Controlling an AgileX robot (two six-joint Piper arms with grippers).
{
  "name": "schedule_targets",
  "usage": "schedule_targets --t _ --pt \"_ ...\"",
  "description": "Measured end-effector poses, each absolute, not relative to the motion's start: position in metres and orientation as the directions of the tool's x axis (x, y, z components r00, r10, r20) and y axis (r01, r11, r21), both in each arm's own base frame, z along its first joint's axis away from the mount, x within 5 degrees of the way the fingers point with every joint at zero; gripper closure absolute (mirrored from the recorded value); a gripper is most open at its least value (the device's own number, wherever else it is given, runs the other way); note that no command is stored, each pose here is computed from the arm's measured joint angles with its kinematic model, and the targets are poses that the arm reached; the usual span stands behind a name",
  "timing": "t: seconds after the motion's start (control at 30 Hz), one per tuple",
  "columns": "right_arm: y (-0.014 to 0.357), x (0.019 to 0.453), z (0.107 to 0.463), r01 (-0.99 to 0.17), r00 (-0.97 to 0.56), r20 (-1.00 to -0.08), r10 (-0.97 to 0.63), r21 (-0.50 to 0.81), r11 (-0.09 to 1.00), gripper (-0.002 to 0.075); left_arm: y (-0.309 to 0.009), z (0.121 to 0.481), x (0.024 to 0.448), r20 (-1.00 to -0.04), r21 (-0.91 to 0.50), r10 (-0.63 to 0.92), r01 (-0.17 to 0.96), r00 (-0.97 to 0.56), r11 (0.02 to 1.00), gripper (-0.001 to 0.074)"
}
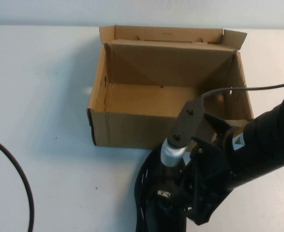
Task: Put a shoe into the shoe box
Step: Pick up the shoe from the table
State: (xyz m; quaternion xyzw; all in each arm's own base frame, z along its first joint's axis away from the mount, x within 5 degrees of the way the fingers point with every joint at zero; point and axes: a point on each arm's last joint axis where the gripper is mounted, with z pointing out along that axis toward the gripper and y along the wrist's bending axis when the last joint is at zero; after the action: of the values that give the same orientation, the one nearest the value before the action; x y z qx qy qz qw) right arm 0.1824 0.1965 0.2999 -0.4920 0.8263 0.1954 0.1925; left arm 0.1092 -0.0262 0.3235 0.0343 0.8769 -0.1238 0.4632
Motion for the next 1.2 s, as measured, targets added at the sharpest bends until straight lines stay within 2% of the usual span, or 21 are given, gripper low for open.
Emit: schedule_targets --t 0.23,0.63,0.73,0.87,0.93,1.2 --pt "0.212 0.195 0.277 -0.868 -0.488 -0.485 -0.726 0.184 0.46 0.0405 -0.027 0.324 0.109 -0.82 -0.195 -0.062 0.176 -0.569 0.965 0.0738" --pt "0.224 0.208 0.248 -0.864 -0.5 -0.432 -0.75 0.2 0.461 0.0408 -0.027 0.324 0.109 -0.818 -0.199 -0.065 0.177 -0.571 0.964 0.0738" --pt "0.225 0.209 0.248 -0.864 -0.5 -0.435 -0.749 0.197 0.463 0.0459 -0.027 0.324 0.109 -0.818 -0.199 -0.065 0.177 -0.571 0.964 0.0738" --pt "0.225 0.209 0.248 -0.864 -0.5 -0.435 -0.749 0.197 0.463 0.0639 -0.027 0.323 0.109 -0.816 -0.2 -0.064 0.177 -0.574 0.964 0.0738" --pt "0.225 0.209 0.248 -0.865 -0.499 -0.438 -0.748 0.195 0.462 0.0689 -0.027 0.323 0.108 -0.812 -0.2 -0.062 0.177 -0.58 0.964 0.0738" --pt "0.226 0.209 0.25 -0.867 -0.496 -0.441 -0.748 0.199 0.457 0.0701 -0.028 0.32 0.106 -0.787 -0.2 -0.048 0.182 -0.615 0.963 0.0738"
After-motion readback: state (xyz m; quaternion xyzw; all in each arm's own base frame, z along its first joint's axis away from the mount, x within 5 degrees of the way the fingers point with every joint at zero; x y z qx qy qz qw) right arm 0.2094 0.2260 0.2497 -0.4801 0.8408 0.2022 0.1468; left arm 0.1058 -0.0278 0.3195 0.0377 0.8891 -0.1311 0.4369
